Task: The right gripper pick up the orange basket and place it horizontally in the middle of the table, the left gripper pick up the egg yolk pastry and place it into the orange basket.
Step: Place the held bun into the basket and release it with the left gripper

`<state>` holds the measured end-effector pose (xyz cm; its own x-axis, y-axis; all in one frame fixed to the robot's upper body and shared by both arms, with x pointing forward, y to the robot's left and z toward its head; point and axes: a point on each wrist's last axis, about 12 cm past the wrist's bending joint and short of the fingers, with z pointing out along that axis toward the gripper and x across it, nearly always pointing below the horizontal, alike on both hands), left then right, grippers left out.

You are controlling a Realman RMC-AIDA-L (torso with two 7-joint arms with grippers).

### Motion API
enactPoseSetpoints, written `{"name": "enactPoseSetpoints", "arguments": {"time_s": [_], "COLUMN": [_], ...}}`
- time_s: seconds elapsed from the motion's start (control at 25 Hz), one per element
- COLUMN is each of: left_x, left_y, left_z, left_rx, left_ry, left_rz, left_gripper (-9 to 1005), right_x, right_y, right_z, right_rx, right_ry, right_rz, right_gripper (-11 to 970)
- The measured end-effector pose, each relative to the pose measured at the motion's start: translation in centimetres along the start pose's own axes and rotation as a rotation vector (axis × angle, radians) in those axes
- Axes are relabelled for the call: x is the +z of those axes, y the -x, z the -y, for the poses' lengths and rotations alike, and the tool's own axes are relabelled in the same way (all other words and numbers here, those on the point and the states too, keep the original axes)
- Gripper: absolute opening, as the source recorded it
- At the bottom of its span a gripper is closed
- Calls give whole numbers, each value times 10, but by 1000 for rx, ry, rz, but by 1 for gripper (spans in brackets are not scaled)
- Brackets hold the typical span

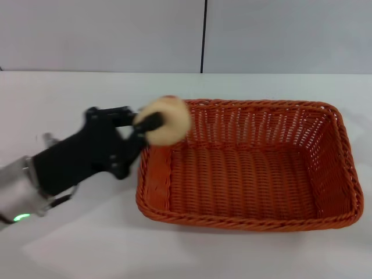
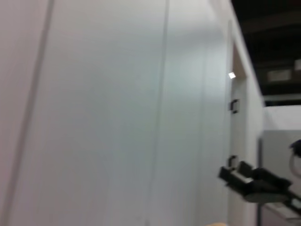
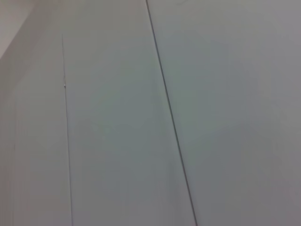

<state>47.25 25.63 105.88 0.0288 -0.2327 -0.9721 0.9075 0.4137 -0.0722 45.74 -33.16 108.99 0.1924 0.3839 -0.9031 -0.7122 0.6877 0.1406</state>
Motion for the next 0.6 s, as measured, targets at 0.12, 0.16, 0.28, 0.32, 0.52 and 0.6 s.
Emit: {"name": "enactPoseSetpoints", "arguments": {"time_s": [0.12,0.16,0.28,0.32,0.52,0.6], "left_x": [19,31,43,46,51,51], "left_y": [-4,-7,-12,-15,-26,-27], "left_z": [2,3,7,10,15,15], "left_rx": [-27,-43,-47,-43,-77,-79], "left_ry": [-44,-66,-101,-111,-69,-64], "left_rz": [2,-6,-25,-36,-69,-73], "left_gripper": [90,82,66,65,87,99], "right_x": [-1,-1,-4,-5,-6,-6], "right_y": [1,1,1,2,2,2], "right_z": [0,0,1,0,0,0], "right_rx": [-5,-5,-6,-3,-1,-1], "right_ry": [-8,-8,-24,-28,-28,-27], "right_rz": [4,4,16,23,28,28], "right_gripper": [604,605,606,606,608,609]}}
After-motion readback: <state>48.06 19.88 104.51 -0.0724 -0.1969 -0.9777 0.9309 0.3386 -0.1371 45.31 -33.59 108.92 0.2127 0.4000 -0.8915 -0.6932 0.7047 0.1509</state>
